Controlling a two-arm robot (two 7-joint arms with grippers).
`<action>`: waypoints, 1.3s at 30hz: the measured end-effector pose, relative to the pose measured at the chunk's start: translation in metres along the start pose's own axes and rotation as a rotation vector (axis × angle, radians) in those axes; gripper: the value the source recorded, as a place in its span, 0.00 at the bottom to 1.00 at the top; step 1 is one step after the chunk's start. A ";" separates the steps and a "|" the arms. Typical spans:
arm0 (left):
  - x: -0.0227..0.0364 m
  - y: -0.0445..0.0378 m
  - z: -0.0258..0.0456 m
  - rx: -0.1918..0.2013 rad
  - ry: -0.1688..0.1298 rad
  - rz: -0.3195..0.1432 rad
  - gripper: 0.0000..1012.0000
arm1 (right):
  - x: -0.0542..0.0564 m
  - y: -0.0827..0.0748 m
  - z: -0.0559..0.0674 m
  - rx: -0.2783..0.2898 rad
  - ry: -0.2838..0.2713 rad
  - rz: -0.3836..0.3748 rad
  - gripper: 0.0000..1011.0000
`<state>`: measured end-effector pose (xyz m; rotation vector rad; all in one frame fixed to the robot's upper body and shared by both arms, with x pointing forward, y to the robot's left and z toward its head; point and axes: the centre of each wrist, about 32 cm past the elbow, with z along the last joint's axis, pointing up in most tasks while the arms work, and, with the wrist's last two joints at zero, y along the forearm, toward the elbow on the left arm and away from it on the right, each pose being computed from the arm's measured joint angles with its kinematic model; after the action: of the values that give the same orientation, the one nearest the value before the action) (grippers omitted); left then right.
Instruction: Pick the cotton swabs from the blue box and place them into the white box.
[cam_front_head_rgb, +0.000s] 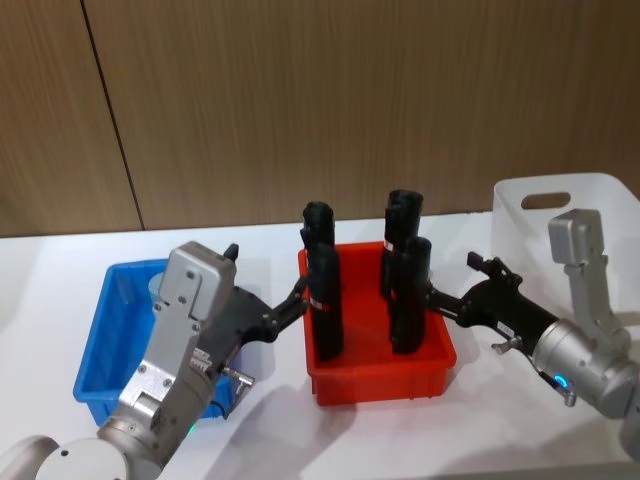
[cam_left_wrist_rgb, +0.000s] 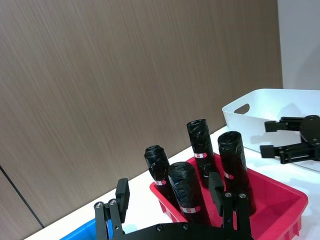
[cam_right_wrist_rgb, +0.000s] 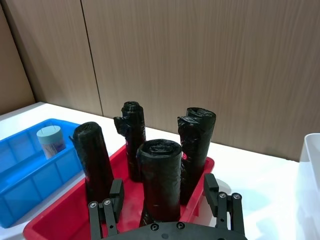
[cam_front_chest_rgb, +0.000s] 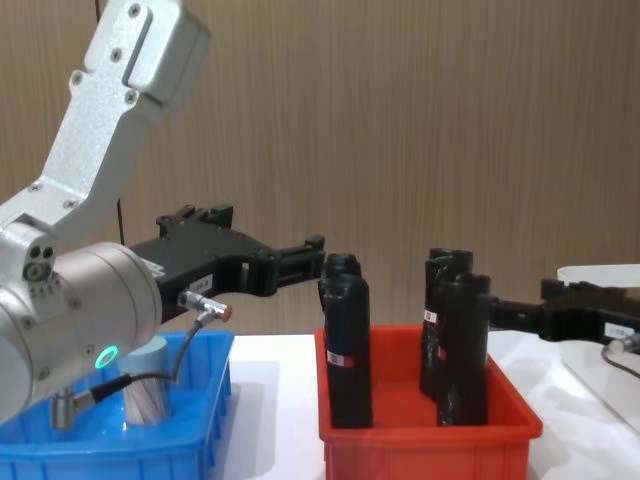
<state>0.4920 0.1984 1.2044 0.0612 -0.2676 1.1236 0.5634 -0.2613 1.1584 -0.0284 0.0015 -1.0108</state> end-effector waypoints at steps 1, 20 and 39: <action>0.0000 0.0000 0.0000 0.000 0.000 0.000 0.99 | 0.001 0.002 0.000 -0.001 0.003 0.003 0.99; 0.0000 0.0000 0.0000 0.000 0.000 0.000 0.99 | 0.020 0.038 -0.005 -0.004 0.035 0.051 0.99; 0.0000 0.0000 0.0000 0.000 0.000 0.000 0.99 | 0.028 0.055 -0.005 0.000 0.038 0.062 0.99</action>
<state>0.4920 0.1984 1.2044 0.0612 -0.2675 1.1237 0.6253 -0.2558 1.1522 -0.0092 0.0371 -0.9497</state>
